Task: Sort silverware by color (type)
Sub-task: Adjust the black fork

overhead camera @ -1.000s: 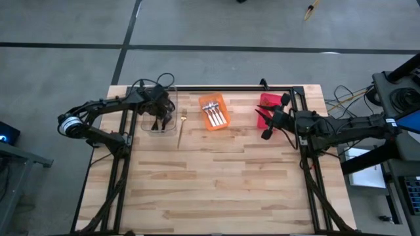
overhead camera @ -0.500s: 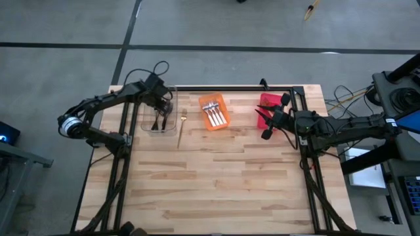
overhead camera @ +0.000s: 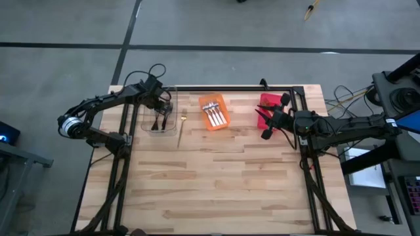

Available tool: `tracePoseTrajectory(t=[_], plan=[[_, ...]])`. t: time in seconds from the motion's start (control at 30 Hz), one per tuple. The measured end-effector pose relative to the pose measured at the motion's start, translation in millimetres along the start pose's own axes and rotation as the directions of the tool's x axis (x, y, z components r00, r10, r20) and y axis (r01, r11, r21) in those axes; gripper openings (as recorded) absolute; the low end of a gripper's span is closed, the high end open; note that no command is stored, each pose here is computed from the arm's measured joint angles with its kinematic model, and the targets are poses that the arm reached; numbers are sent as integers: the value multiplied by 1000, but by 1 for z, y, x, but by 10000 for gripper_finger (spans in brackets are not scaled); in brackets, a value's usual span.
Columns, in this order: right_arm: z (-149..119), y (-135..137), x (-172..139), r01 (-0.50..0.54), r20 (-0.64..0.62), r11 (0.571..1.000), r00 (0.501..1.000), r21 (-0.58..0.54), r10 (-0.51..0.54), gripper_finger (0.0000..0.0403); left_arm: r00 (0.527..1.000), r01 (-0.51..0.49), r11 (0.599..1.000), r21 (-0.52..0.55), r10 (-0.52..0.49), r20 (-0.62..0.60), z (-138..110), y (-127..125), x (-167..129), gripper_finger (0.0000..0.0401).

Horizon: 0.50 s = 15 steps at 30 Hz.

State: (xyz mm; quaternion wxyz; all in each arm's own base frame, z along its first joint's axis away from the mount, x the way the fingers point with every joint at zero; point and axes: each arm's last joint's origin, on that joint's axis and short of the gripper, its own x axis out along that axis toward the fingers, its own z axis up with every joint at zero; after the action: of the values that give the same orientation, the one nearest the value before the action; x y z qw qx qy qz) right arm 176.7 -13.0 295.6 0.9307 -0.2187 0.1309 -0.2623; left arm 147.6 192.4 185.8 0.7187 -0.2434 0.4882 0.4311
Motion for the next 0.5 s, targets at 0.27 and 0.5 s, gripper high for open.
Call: tracePoseTrajectory(t=[0.27,0.5], plan=[[0,0,0,5,-3,1000,1000,0,-5,66,1000,3,999,-37,-3,17,0,-1,1,119],[-1,0,0,4,-6,1000,1000,-2,-4,66,1000,13,999,-48,-13,16,-4,-9,3,119]])
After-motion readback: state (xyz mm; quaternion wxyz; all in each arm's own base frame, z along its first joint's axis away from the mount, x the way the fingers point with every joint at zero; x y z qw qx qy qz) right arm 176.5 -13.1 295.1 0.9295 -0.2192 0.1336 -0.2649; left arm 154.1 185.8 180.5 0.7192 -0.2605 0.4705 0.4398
